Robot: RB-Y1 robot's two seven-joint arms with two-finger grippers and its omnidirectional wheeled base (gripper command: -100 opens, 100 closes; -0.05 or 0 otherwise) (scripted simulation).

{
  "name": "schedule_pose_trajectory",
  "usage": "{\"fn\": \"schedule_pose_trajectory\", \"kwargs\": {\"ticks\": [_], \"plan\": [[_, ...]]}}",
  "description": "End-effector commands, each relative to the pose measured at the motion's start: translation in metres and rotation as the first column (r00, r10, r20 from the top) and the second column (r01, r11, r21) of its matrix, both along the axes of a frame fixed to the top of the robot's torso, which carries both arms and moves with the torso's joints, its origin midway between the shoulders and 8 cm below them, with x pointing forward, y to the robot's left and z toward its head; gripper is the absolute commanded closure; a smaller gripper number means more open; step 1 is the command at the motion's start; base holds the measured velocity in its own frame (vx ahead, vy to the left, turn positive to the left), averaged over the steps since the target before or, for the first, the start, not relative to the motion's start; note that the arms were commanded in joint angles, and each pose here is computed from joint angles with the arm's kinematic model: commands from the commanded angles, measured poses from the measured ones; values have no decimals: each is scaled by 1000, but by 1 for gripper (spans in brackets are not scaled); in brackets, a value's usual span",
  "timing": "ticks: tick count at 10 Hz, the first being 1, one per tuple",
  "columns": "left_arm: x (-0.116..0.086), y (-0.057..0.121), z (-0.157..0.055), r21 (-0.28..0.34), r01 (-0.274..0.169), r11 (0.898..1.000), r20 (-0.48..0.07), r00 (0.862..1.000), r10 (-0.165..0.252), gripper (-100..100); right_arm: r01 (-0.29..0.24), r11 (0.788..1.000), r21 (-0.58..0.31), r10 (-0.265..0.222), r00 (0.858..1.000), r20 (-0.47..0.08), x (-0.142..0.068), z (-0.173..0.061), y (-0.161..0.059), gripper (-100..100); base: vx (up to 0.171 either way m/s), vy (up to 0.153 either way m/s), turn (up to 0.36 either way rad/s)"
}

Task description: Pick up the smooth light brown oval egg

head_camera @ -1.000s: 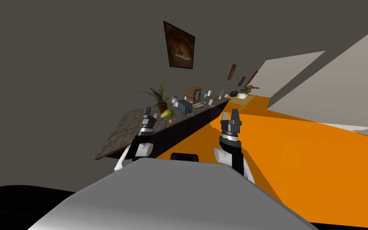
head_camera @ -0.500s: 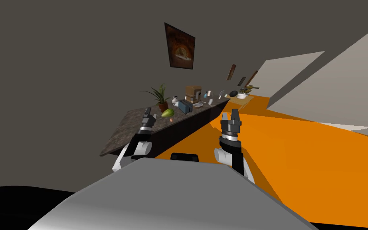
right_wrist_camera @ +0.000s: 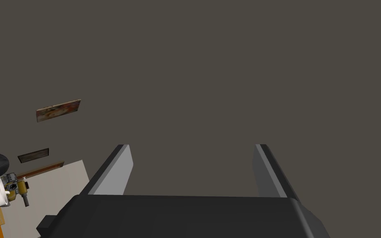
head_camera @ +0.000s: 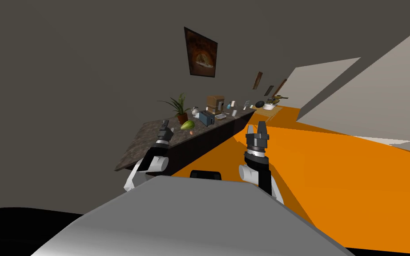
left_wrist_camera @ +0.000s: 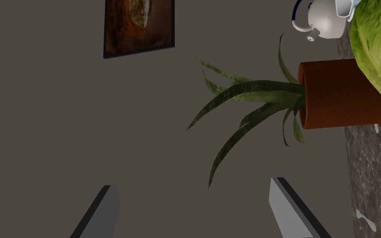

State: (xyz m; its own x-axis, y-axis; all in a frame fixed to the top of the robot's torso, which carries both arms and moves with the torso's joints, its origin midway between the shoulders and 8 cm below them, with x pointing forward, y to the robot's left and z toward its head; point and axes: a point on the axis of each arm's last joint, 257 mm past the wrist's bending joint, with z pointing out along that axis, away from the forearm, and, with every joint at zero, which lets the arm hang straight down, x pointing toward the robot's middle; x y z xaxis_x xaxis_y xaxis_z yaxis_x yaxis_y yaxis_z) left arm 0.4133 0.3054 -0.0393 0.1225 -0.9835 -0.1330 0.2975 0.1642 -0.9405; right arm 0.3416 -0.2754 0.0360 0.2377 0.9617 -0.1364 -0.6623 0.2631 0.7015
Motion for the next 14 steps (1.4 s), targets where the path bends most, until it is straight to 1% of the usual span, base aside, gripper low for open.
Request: {"fn": "schedule_pose_trajectory", "kwargs": {"ticks": [1,2,3,4,7,8,11,12,13,14], "plan": [[4,6,-2,-6,-17,1000,-26,1000,17,-100,0,1000,0,0,1000,0,0,0,0,0,-43,13,-5],[6,8,-9,-9,-22,1000,-54,998,21,-100,0,1000,0,0,1000,0,0,0,0,0,-42,9,-4],[6,8,-11,-10,-23,1000,-60,998,22,-100,0,1000,0,0,1000,0,0,0,0,0,-23,4,1],[8,13,-13,-16,-37,999,-83,996,36,-100,0,1000,0,0,1000,0,0,0,0,0,-35,11,-7],[11,20,-25,-26,-58,998,-144,988,53,-100,0,1000,0,0,1000,0,0,0,0,0,-36,10,-8],[12,20,-26,-27,-59,998,-149,987,54,-100,0,1000,0,0,1000,0,0,0,0,0,-13,3,0],[15,27,-36,-41,-83,996,-210,975,73,-100,0,1000,0,0,1000,0,0,0,0,0,-18,6,-16],[15,29,-43,-44,-89,995,-236,969,76,-100,0,1000,0,0,1000,0,0,0,0,0,-18,5,-11],[16,30,-45,-48,-94,994,-252,965,79,-100,0,1000,0,0,1000,0,0,0,0,0,-14,7,-23],[16,32,-53,-51,-101,994,-280,956,83,-100,0,1000,0,0,1000,0,0,0,0,0,-7,7,-17]]}}
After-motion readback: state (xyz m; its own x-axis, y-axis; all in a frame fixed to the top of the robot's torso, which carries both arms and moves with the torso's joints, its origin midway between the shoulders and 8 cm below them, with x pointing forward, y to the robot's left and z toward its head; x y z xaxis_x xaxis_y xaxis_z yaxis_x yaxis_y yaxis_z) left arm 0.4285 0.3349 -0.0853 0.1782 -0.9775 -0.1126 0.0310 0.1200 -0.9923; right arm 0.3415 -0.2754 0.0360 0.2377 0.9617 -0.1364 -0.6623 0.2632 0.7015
